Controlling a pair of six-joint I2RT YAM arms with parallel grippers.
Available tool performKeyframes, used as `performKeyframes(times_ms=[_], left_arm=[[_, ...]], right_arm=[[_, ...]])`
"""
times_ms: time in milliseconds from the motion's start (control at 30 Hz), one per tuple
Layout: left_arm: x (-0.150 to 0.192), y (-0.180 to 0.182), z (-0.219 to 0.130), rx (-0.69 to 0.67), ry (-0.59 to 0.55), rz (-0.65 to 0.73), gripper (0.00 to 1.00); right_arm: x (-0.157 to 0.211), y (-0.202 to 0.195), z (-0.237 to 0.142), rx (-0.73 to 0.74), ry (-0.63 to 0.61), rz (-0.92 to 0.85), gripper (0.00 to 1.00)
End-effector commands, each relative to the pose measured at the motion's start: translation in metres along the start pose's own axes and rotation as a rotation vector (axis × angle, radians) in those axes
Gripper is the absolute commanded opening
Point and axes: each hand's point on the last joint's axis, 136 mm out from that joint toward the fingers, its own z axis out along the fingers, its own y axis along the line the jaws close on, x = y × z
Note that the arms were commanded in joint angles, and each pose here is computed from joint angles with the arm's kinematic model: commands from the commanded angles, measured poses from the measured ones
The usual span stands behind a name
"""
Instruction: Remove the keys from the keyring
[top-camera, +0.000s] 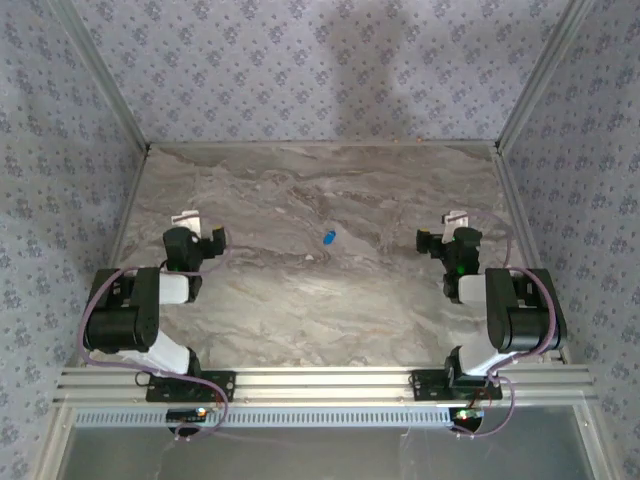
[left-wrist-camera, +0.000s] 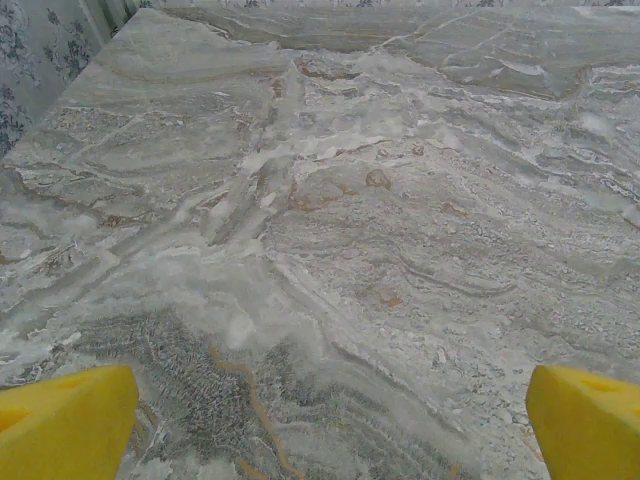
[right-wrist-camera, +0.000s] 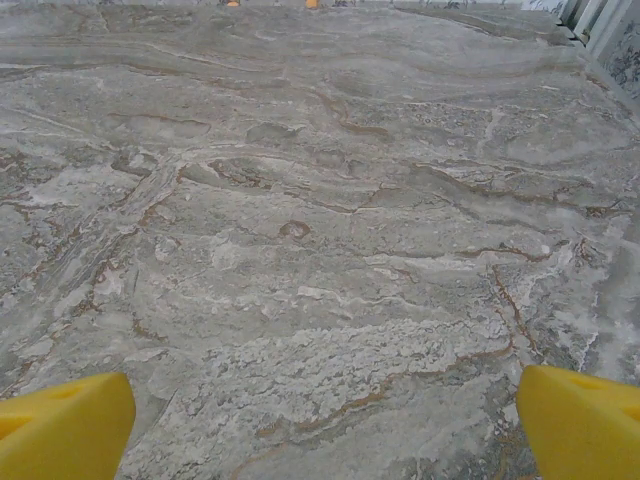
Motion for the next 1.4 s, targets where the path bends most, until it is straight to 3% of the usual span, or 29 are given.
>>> performKeyframes(times_ms=[0, 1067, 1233, 1367], left_arm=[[-0.013, -0.003, 0.002, 0.016, -0.031, -0.009, 0.99], [-0.013, -0.003, 0.002, 0.017, -0.03, -0.011, 0.99], [-0.025, 0.0, -0.002, -0.001, -0.012, -0.017, 0.99], [-0.04, 0.007, -0.004, -0.044, 0.066, -0.031, 0.99]], right_arm=[[-0.01, -0.001, 0.002, -0.004, -0.02, 0.016, 1.0], [-0.009, -0.001, 0.002, -0.006, -0.018, 0.017, 1.0], [-0.026, -0.007, -0.006, 0.026, -0.014, 0.026, 1.0], [-0.045, -0.009, -0.017, 0.03, -0.003, 0.03, 1.0]])
